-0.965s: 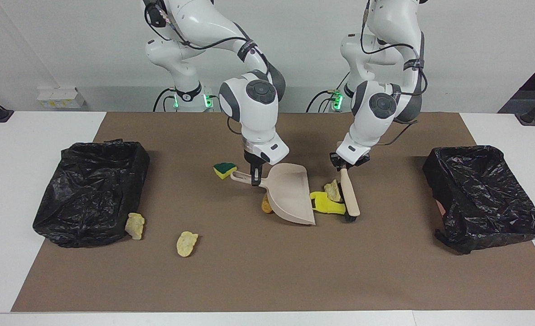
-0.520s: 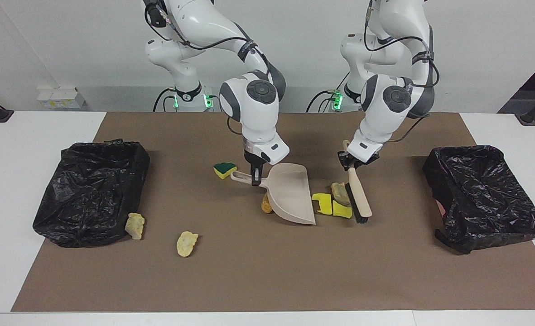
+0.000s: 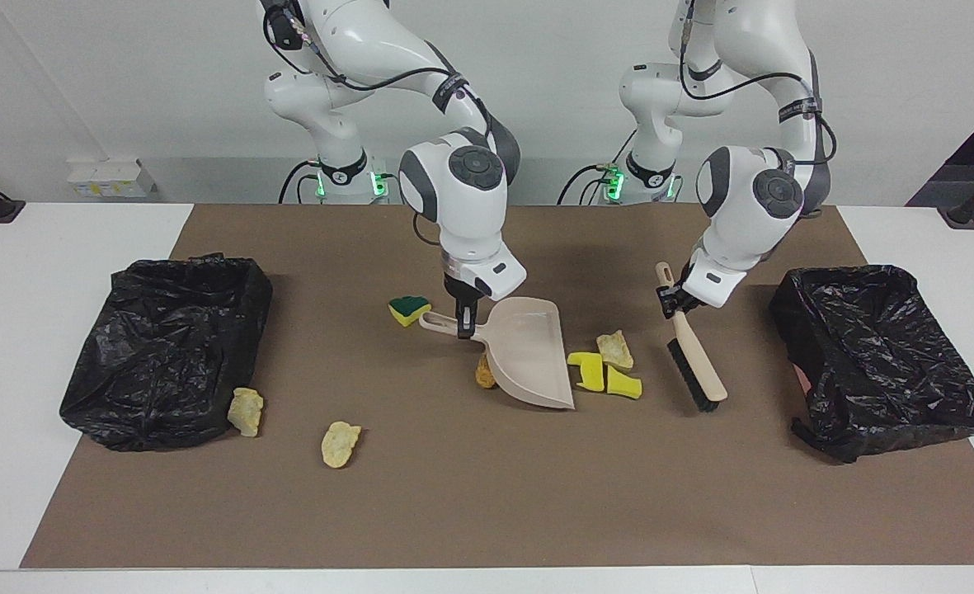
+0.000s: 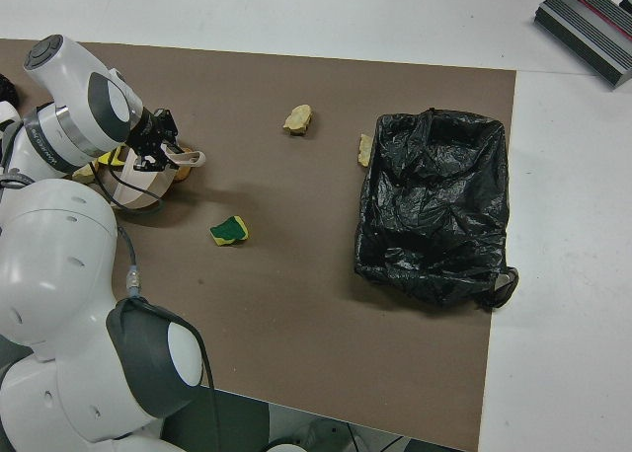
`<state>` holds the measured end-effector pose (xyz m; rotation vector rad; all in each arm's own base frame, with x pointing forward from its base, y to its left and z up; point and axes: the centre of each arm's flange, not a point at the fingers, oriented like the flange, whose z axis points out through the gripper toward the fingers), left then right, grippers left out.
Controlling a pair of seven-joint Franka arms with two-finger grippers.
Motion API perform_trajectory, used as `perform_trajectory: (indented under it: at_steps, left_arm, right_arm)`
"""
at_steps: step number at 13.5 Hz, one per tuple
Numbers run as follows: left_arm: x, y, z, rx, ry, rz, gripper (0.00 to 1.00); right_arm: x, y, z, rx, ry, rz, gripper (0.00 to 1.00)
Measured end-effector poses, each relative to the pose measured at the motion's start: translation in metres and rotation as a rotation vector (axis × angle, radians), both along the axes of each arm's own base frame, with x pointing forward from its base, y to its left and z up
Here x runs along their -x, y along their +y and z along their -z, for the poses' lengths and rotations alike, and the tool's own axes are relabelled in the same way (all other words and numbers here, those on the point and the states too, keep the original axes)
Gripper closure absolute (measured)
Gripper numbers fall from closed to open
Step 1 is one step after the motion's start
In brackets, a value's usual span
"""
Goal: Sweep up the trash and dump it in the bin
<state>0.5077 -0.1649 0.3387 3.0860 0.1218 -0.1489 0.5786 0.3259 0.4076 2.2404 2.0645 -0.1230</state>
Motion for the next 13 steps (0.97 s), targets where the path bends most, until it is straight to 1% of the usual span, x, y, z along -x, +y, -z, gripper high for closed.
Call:
perform_trajectory:
  at_steps: [2,4,10,11,13]
  left_arm:
    - [0.008,-0.026,-0.002,0.002,-0.013,0.012,0.74]
    - [0.014,-0.043,-0.002,0.011,-0.011,0.024,0.74]
    - [0.029,-0.078,-0.006,0.075,0.002,0.033,0.74]
    - [0.027,-0.081,-0.010,0.081,-0.002,0.033,0.74]
    - [0.018,-0.075,-0.025,0.087,-0.008,0.019,0.74]
  right_arm:
    - [0.002,-0.005,-0.001,0.062,0.016,-0.008,0.70]
    - [0.002,-0.012,-0.001,0.107,0.032,-0.007,0.70]
    - [-0.002,-0.013,-0.010,0.102,0.018,0.000,0.70]
    - [-0.001,-0.011,-0.007,0.103,0.021,-0.002,0.70]
    - [-0.001,-0.007,-0.002,0.103,0.021,-0.002,0.70]
